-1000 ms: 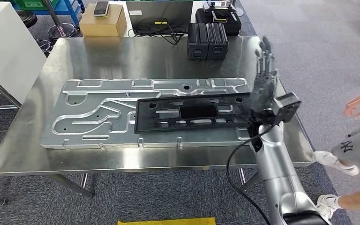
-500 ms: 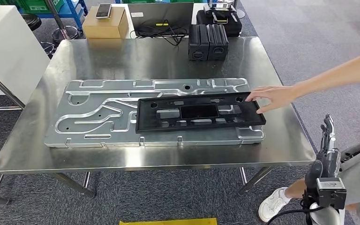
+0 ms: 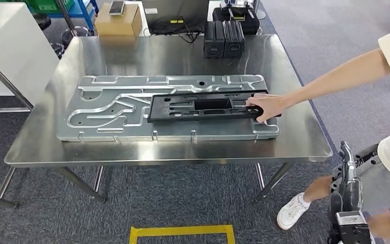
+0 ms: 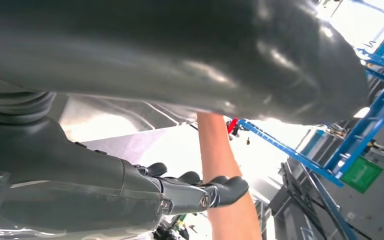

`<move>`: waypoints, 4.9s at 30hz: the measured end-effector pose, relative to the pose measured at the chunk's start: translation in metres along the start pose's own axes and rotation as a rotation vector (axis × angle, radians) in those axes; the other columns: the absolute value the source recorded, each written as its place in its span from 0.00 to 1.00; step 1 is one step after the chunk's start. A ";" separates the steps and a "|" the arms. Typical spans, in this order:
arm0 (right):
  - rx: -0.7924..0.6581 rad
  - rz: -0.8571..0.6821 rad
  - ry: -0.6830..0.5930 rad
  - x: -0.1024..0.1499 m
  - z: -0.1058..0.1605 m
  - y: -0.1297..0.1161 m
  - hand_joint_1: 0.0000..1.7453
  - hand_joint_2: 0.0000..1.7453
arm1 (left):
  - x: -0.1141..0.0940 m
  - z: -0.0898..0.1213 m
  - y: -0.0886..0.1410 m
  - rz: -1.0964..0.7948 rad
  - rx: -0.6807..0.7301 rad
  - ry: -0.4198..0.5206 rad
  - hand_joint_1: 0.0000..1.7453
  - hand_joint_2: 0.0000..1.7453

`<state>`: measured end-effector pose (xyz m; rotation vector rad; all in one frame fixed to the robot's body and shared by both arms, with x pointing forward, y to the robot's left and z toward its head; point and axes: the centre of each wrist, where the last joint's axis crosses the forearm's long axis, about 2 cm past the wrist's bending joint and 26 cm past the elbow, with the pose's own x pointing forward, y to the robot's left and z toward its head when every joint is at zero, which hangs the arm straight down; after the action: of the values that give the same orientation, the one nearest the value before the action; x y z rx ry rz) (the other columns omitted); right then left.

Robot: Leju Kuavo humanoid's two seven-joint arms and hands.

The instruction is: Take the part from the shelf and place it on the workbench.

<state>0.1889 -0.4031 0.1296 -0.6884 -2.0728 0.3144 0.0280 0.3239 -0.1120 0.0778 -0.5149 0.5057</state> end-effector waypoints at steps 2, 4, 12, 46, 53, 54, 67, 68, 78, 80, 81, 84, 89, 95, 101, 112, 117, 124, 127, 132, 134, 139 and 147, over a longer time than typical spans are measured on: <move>0.006 0.000 0.003 0.000 0.002 0.000 0.00 0.00 | 0.000 0.000 -0.001 0.003 0.002 0.001 0.00 0.00; 0.012 -0.001 0.009 0.000 0.004 0.000 0.00 0.00 | -0.001 0.000 -0.001 0.006 0.006 0.003 0.00 0.00; 0.099 0.029 0.120 -0.014 0.029 0.008 0.00 0.00 | -0.003 0.001 -0.001 -0.003 0.001 0.011 0.00 0.00; 0.476 -0.161 1.930 -0.052 0.267 0.118 0.00 0.00 | -0.008 0.003 -0.009 -0.110 -0.079 0.135 0.00 0.00; 0.480 -0.193 1.988 -0.048 0.267 0.126 0.00 0.00 | -0.008 0.003 -0.011 -0.118 -0.083 0.141 0.00 0.00; 0.483 -0.197 1.999 -0.047 0.268 0.126 0.00 0.00 | -0.008 0.003 -0.011 -0.120 -0.084 0.140 0.00 0.00; 0.559 -0.253 2.035 -0.038 0.270 0.140 0.00 0.00 | -0.001 0.000 -0.015 -0.116 -0.054 0.135 0.00 0.00; 0.564 -0.257 2.034 -0.037 0.270 0.140 0.00 0.00 | -0.002 0.000 -0.016 -0.118 -0.054 0.135 0.00 0.00; 0.583 -0.270 2.018 -0.037 0.269 0.141 0.00 0.00 | -0.002 0.000 -0.017 -0.113 -0.059 0.117 0.00 0.00; 0.588 -0.272 2.016 -0.037 0.268 0.143 0.00 0.00 | -0.002 0.000 -0.017 -0.112 -0.059 0.116 0.00 0.00; 0.590 -0.273 2.014 -0.037 0.268 0.143 0.00 0.00 | -0.002 0.000 -0.017 -0.112 -0.058 0.116 0.00 0.00; 0.592 -0.274 2.013 -0.037 0.267 0.144 0.00 0.00 | -0.002 0.000 -0.017 -0.114 -0.059 0.116 0.00 0.00; 0.596 -0.274 2.011 -0.036 0.267 0.145 0.00 0.00 | -0.001 -0.001 -0.017 -0.114 -0.057 0.114 0.00 0.00; 0.597 -0.276 2.006 -0.036 0.266 0.146 0.00 0.00 | 0.001 -0.001 -0.018 -0.114 -0.056 0.108 0.00 0.00; 0.592 -0.285 2.002 -0.036 0.266 0.147 0.00 0.00 | 0.002 -0.002 -0.019 -0.117 -0.065 0.101 0.00 0.00; 0.591 -0.298 1.990 -0.038 0.260 0.149 0.00 0.00 | 0.004 -0.003 -0.017 -0.118 -0.066 0.098 0.00 0.00; 0.594 -0.306 1.989 -0.038 0.259 0.150 0.00 0.00 | 0.005 -0.003 -0.015 -0.122 -0.069 0.097 0.00 0.00; 0.588 -0.332 1.981 -0.034 0.261 0.154 0.00 0.00 | 0.008 -0.004 -0.009 -0.132 -0.061 0.078 0.00 0.00; 0.586 -0.348 1.981 -0.031 0.261 0.158 0.00 0.00 | 0.009 -0.004 -0.004 -0.144 -0.052 0.076 0.00 0.00; 0.588 -0.367 1.987 -0.026 0.262 0.164 0.00 0.00 | 0.012 -0.005 0.005 -0.161 -0.030 0.082 0.00 0.00; 0.588 -0.370 1.988 -0.025 0.263 0.164 0.00 0.00 | 0.013 -0.005 0.006 -0.163 -0.025 0.085 0.00 0.00; 0.582 -0.381 1.991 -0.025 0.263 0.165 0.00 0.00 | 0.013 -0.005 0.007 -0.169 -0.024 0.090 0.00 0.00; 0.580 -0.409 2.001 -0.021 0.266 0.167 0.00 0.00 | 0.011 -0.004 0.010 -0.177 -0.022 0.084 0.00 0.00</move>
<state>0.0372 -0.2699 -0.1118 0.0158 -0.1089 -0.0862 0.0334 0.3381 -0.1106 0.0799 -0.4269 0.3283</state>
